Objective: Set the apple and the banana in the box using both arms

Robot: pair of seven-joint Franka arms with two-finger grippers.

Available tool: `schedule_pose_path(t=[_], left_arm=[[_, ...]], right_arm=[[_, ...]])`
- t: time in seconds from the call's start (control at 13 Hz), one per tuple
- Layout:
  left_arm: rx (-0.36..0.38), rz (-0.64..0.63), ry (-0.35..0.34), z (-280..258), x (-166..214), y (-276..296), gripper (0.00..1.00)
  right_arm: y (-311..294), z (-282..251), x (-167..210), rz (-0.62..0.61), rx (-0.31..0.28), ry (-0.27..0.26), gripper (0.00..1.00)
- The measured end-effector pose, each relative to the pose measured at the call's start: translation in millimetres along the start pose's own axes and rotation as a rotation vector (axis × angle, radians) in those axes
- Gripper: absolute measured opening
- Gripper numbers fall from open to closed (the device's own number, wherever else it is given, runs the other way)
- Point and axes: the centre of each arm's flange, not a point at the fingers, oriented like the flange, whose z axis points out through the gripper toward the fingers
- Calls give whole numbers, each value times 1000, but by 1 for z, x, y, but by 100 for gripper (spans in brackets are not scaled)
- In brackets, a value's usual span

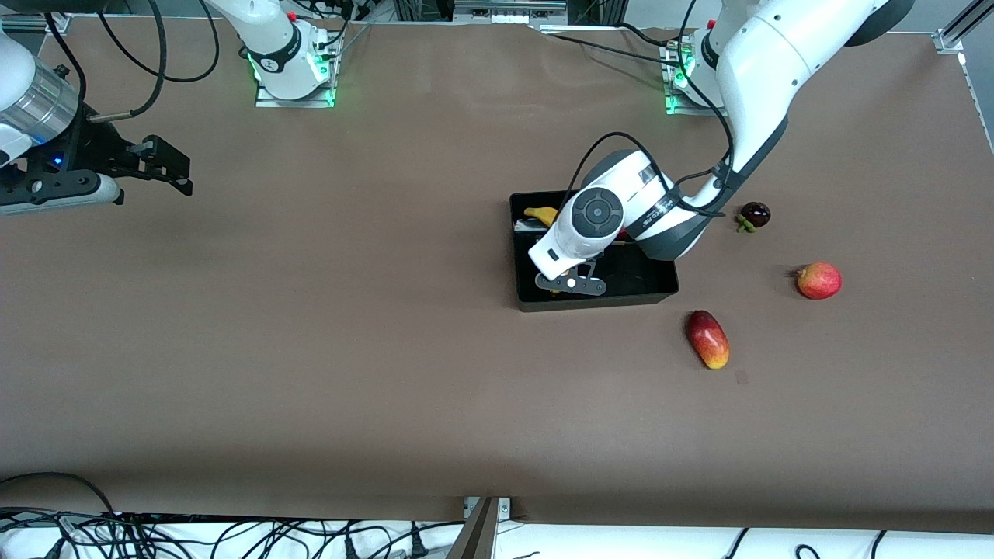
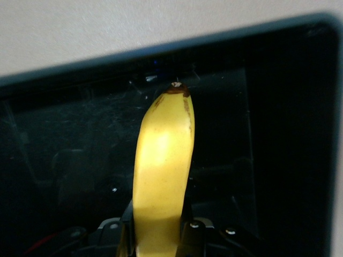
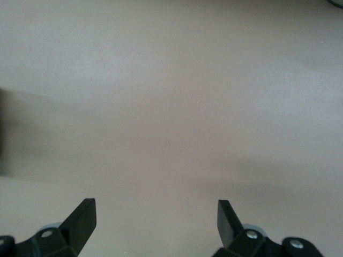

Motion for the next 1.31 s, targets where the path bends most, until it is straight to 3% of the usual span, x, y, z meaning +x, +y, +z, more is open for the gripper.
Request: schedule_pose_path(t=[0.23, 0.31, 0.54, 0.77, 1.0, 1.31], left_arm=[[53, -25, 30, 29, -10, 7, 34], [56, -32, 30, 32, -10, 8, 41], [50, -60, 46, 23, -1, -1, 69], [66, -105, 93, -29, 14, -18, 100], [108, -155, 62, -120, 14, -35, 100], [96, -111, -54, -215, 17, -75, 100]], right_arm=[[0, 0, 0, 0, 0, 0, 100], [0, 0, 0, 0, 0, 0, 100], [0, 0, 0, 0, 0, 0, 100], [0, 0, 0, 0, 0, 0, 100], [0, 0, 0, 0, 0, 0, 100], [0, 0, 0, 0, 0, 0, 100]])
